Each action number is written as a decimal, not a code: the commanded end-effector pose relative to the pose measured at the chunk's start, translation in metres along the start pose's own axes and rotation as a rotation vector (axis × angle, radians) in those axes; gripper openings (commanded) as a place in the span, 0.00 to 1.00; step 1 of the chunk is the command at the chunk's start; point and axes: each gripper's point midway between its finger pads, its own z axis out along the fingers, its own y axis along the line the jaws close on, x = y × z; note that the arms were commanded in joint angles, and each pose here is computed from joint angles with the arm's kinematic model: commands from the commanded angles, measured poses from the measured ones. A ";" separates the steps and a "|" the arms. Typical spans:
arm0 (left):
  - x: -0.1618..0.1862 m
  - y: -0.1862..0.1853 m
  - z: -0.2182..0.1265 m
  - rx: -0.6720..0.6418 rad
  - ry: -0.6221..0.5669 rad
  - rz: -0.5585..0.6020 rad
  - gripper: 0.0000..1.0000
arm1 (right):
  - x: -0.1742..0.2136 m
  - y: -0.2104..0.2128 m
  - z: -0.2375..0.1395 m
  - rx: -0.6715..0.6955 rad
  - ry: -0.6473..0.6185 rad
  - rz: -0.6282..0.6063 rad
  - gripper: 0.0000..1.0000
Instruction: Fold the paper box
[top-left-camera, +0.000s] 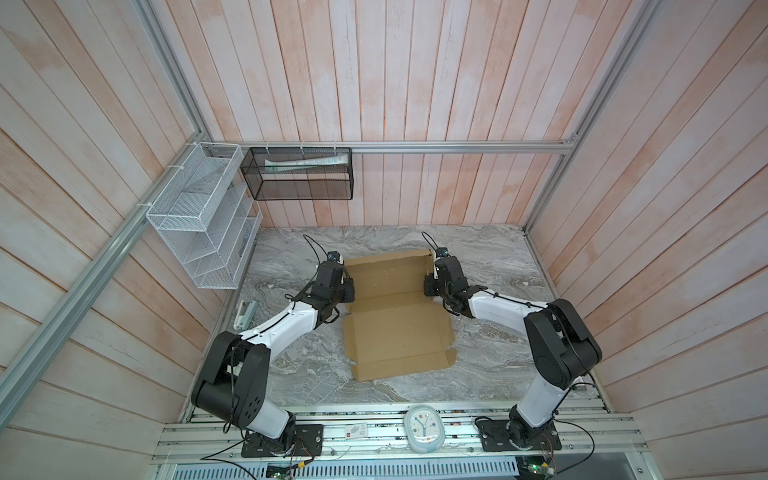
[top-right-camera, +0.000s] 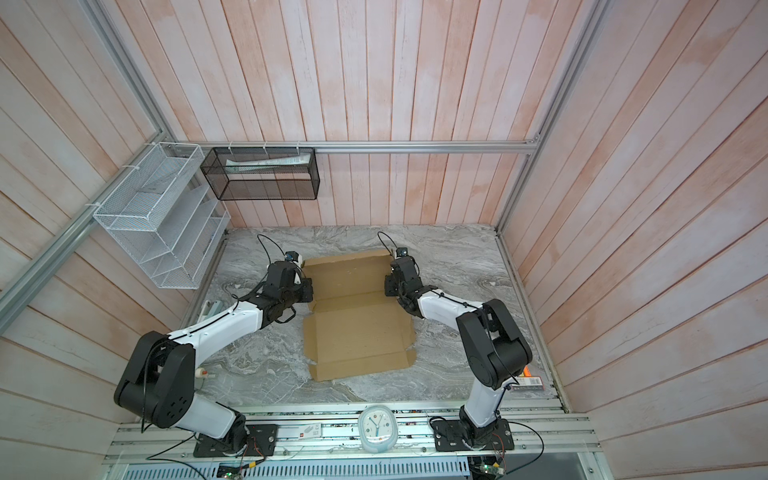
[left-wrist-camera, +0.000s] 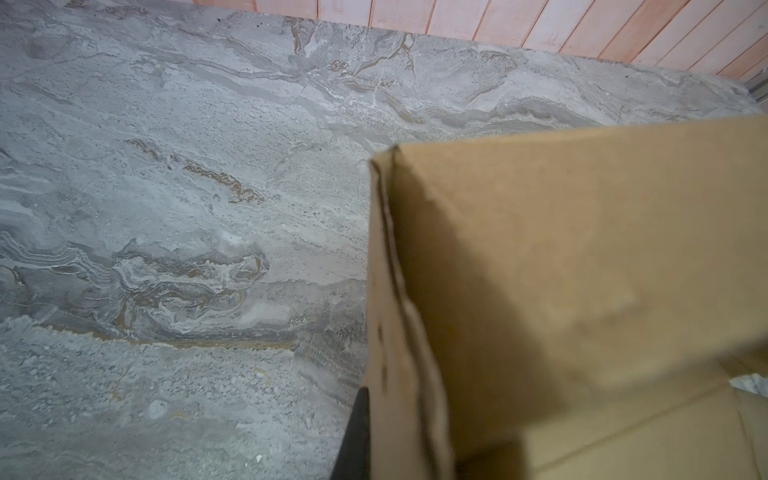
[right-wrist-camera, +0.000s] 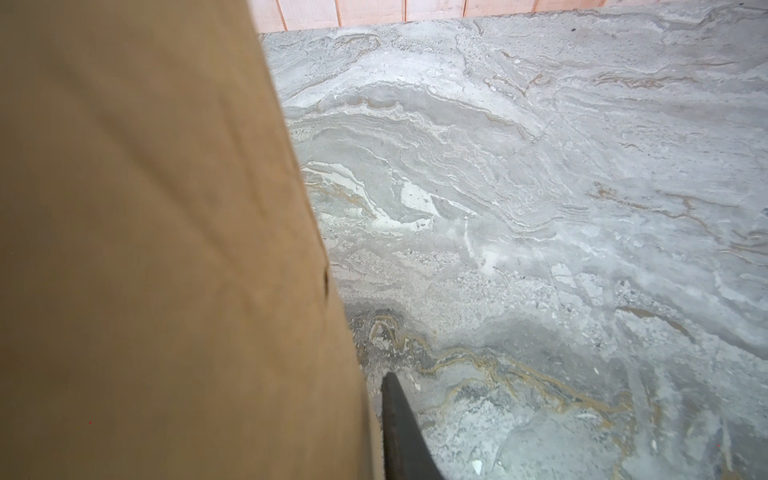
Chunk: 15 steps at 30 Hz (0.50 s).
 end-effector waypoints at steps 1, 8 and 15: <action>-0.018 0.000 -0.009 -0.014 -0.069 -0.020 0.00 | -0.001 -0.002 -0.001 0.022 0.017 -0.020 0.22; -0.018 0.002 -0.009 -0.028 -0.068 -0.004 0.00 | -0.024 0.002 -0.009 0.015 -0.036 -0.008 0.27; -0.017 0.003 -0.010 -0.035 -0.070 0.005 0.00 | -0.045 0.003 -0.015 0.027 -0.106 0.000 0.30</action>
